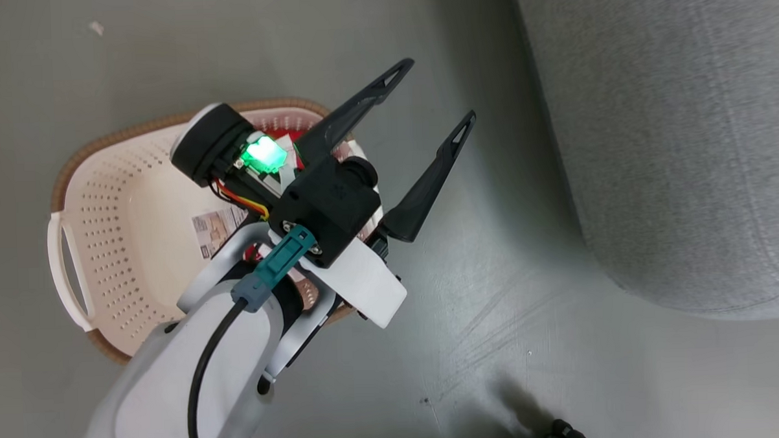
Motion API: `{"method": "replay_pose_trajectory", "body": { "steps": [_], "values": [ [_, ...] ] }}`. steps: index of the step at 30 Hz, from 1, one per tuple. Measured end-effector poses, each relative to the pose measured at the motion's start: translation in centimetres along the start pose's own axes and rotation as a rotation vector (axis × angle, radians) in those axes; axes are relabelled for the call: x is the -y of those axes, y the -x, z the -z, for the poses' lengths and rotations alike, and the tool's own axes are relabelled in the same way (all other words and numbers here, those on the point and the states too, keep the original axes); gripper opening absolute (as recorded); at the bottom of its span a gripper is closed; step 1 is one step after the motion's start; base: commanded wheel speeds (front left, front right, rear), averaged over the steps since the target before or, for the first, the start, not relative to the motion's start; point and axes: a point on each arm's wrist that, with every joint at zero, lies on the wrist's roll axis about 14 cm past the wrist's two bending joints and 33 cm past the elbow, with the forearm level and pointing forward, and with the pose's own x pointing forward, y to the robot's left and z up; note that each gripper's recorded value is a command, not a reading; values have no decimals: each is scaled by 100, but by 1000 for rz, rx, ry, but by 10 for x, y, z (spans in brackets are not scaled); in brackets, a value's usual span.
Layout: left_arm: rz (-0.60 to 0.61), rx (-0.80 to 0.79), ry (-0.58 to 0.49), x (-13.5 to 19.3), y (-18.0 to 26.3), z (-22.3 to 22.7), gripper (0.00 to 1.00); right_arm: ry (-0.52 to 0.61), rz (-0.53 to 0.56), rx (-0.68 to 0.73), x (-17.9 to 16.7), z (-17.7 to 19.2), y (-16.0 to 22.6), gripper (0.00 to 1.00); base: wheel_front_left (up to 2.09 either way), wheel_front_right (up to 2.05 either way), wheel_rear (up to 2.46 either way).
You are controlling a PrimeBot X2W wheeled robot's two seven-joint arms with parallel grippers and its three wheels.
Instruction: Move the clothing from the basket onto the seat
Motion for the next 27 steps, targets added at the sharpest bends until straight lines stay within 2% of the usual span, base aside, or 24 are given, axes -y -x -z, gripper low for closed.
{"method": "replay_pose_trajectory", "body": {
  "steps": [8, 11, 13, 15, 16, 17, 27],
  "values": [
    [-17, -12, -9, -20, -2, 16, 100, 23, -1, -239, -15, 101, 24, 0, 0, 0, 0],
    [-23, -8, -16, -27, -4, 20, 100, 0, 27, -287, -15, 124, 30, 1, 0, 0, 0],
    [-22, -3, -16, -30, -5, 21, 100, -17, 46, -308, -14, 135, 33, 31, 0, 0, 0],
    [-15, 0, -16, -32, -7, 24, 100, -28, 58, -325, -15, 145, 36, 50, 0, 0, 0],
    [-14, 2, -15, -33, -8, 24, 100, -32, 64, -330, -15, 149, 37, 97, 0, 0, 0],
    [-15, 7, -16, -35, -8, 25, 100, -37, 71, -335, -16, 153, 38, 100, 0, 0, 0],
    [-63, 58, -64, -53, -5, 13, 100, -93, 109, -381, -21, 170, 63, 100, 0, 0, 0]
  ]
}}
